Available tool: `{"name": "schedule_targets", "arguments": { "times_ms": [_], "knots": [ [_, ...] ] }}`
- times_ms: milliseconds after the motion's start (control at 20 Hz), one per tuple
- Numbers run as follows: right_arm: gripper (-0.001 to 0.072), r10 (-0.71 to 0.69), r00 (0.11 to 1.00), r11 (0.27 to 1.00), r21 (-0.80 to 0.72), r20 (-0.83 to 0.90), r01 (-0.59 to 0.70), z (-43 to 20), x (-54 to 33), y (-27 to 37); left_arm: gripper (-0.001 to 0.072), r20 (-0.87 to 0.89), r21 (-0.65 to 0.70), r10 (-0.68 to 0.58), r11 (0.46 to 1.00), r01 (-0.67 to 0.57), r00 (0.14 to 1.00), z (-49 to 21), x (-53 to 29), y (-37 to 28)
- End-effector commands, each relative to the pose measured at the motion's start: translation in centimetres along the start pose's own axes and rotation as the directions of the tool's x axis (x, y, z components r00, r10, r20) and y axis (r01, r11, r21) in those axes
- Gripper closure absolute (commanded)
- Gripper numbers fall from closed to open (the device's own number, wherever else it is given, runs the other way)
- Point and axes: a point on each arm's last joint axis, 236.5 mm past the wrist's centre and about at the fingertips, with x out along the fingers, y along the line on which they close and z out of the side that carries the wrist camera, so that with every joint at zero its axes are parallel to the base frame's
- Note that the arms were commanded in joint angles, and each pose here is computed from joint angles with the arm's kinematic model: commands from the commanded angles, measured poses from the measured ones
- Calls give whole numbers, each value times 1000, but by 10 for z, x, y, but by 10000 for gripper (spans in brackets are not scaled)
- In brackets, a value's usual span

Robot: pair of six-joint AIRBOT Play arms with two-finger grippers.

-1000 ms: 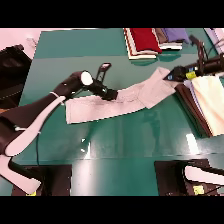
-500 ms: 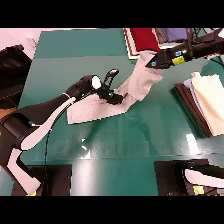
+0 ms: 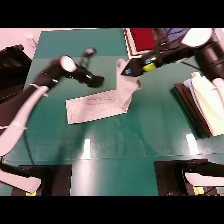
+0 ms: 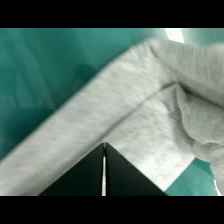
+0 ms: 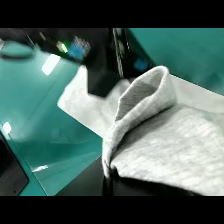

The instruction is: Fold the shirts.

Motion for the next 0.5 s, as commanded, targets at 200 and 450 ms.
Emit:
{"name": "schedule_targets", "arguments": {
  "times_ms": [200, 450],
  "knots": [
    [524, 169, 984, 963, -204, -56, -177, 1, 162, 117, 686, 381, -82, 263, 965, -251, 886, 66, -220, 92],
    [234, 163, 981, 939, -290, -103, -186, -14, 195, 144, 686, 376, -120, 308, 951, -284, 874, 52, -256, 105]
  ]
}}
